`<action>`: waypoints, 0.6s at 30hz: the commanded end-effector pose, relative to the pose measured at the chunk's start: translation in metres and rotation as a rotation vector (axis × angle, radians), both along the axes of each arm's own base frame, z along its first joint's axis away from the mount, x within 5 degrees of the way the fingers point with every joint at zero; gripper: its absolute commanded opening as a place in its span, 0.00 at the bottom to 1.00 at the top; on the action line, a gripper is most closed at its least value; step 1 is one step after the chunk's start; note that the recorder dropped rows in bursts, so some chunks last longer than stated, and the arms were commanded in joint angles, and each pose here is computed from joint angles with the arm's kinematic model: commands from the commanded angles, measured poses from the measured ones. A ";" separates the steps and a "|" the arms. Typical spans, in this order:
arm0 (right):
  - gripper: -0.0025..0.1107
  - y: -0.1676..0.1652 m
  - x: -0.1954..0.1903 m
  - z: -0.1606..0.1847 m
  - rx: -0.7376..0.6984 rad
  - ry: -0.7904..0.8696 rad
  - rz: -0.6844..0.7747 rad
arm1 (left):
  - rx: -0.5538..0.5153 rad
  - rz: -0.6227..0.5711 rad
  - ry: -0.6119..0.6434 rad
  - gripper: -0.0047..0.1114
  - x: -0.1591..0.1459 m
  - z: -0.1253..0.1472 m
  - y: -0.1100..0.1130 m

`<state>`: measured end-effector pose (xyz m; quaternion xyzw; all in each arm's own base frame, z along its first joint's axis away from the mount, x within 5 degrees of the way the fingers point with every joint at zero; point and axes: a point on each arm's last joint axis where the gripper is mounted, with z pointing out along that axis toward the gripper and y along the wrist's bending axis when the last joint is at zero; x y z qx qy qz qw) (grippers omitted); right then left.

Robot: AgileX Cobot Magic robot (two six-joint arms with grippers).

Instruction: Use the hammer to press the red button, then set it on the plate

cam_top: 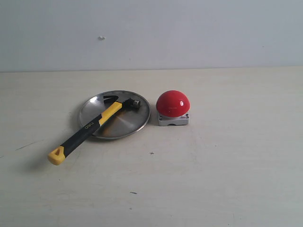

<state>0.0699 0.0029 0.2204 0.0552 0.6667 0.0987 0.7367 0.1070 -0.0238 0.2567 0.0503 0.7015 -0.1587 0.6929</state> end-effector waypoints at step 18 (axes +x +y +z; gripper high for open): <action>0.02 0.000 0.000 -0.001 0.001 -0.002 -0.002 | -0.062 0.026 -0.143 0.04 -0.049 -0.005 0.004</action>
